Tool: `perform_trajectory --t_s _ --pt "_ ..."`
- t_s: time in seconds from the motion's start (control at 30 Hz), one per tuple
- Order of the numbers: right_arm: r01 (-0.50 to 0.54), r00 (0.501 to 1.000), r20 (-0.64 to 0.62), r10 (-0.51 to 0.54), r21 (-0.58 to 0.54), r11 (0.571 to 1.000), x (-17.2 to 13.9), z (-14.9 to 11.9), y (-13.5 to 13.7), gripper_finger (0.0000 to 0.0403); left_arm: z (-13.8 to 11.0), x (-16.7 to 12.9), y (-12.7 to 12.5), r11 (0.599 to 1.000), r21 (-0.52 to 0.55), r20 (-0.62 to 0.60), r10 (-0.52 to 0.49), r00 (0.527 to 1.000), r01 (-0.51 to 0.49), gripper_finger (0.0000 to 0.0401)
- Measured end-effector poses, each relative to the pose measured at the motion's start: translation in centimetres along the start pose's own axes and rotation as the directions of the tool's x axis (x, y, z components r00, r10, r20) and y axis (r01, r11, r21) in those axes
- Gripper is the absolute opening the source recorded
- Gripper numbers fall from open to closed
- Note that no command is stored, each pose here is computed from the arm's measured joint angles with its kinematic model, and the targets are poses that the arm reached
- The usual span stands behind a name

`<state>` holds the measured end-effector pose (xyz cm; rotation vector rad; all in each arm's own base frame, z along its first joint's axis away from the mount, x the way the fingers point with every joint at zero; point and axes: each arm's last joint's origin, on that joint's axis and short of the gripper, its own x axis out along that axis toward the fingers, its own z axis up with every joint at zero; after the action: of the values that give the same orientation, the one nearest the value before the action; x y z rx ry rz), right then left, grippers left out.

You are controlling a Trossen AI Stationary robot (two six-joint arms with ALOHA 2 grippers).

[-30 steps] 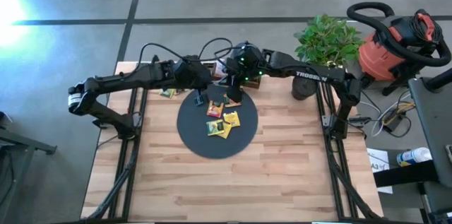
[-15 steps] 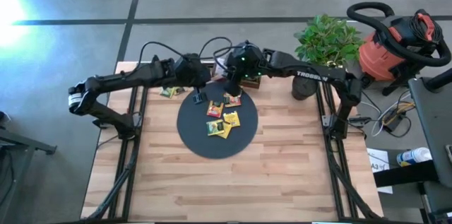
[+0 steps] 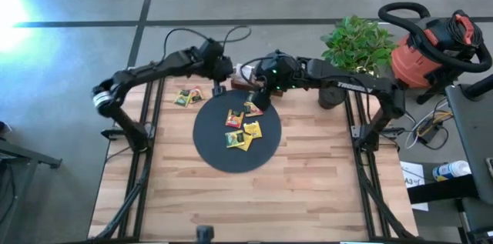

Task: Pick & Place Tea
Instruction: Put the orange tea bag into the left section of the wooden organizer

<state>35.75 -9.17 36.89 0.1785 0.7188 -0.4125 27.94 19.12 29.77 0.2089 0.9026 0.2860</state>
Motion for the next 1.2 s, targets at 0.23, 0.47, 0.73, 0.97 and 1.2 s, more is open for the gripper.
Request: perform_trajectory --t_s 0.23,0.47,0.73,0.97,1.2 --pt "0.009 1.000 -0.030 -0.008 0.057 0.998 -1.5 -0.5 0.8 0.0178 1.2 4.3 3.4 0.990 0.117 -0.124 -0.069 0.990 0.084 0.0000" --pt "0.039 0.997 -0.071 -0.033 0.089 0.995 -1.6 -1.0 1.0 0.0167 2.5 6.5 4.9 0.982 0.121 -0.214 -0.118 0.970 0.146 0.0000" --pt "0.042 0.996 -0.088 -0.034 0.090 0.995 -1.7 -1.2 1.1 0.0156 1.9 8.1 5.8 0.980 0.076 -0.236 -0.161 0.958 0.184 0.0000" --pt "0.043 0.995 -0.097 -0.036 0.081 0.996 -1.7 -1.3 1.1 0.0146 0.8 9.0 5.4 0.967 0.040 -0.306 -0.228 0.924 0.252 0.0000" --pt "0.043 0.994 -0.100 -0.037 0.059 0.997 -1.7 -1.3 1.1 0.0139 1.0 9.3 5.7 0.970 0.031 -0.263 -0.224 0.939 0.240 0.0000"
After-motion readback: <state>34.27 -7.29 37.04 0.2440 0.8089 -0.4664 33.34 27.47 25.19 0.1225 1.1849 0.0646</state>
